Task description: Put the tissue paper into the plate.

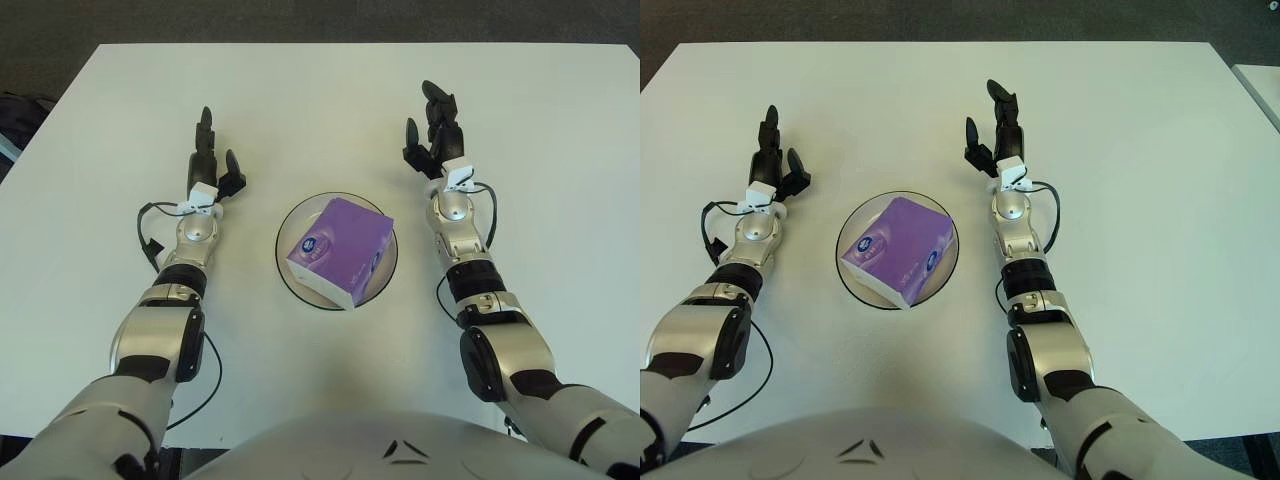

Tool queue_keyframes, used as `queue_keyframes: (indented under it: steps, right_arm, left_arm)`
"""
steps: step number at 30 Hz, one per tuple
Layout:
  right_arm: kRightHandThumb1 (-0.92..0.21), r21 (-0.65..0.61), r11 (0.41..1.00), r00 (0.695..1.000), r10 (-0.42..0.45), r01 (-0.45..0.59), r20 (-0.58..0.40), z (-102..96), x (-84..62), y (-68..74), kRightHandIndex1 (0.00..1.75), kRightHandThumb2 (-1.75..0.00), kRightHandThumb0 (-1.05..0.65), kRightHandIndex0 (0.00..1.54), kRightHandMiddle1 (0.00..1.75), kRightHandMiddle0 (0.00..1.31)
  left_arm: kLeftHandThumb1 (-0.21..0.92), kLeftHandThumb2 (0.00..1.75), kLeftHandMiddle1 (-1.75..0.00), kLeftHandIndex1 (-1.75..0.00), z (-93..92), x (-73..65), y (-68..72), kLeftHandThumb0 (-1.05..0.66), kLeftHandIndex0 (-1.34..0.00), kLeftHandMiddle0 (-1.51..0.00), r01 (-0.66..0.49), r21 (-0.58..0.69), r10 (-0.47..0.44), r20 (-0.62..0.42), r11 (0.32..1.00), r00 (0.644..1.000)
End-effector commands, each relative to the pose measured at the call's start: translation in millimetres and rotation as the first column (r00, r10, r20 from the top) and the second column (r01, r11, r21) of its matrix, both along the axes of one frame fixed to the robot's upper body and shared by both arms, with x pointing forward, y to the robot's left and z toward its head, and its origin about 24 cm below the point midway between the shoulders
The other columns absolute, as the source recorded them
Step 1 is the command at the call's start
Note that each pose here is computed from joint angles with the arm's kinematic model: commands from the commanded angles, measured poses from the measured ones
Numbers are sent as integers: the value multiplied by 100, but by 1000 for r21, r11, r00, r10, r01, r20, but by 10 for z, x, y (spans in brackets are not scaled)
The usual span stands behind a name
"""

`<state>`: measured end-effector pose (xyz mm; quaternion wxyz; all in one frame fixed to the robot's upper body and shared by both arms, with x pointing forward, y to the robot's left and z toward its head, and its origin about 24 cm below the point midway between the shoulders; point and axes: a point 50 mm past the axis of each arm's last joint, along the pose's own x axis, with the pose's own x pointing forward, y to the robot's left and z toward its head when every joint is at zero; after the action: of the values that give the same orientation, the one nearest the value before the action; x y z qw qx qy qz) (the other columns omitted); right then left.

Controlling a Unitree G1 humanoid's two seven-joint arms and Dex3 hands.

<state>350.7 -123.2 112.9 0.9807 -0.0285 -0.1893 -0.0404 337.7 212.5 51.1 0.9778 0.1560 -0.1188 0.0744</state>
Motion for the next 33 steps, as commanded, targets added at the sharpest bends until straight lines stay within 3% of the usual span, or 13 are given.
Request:
queue_keyframes:
  steps: [1,12,27,33]
  right_arm:
    - [-92,40,999,995,-27,30,-91,-240,-74,-83,22,-73,-73,16,50,0]
    - [-92,70,996,985,-39,52,-169,-413,-174,-92,24,-67,-71,19,53,0]
    - [-92,54,996,975,-55,68,-215,-599,-459,-41,27,-59,-70,19,55,0]
    - [-92,10,996,973,-83,87,-215,-700,-582,-33,42,-61,-73,16,60,0]
  left_arm:
    - [92,110,-2,-11,-853,-581,-29,-91,0,-9,-39,-47,23,-309,998,951]
    - [92,109,-3,-15,-853,-587,-20,-90,0,-11,-48,-54,29,-306,997,952]
    - [92,109,-2,-16,-830,-595,-18,-91,0,-10,-39,-50,23,-281,998,959]
    - [92,110,-1,-14,-819,-598,-19,-91,0,-9,-31,-51,16,-271,998,963]
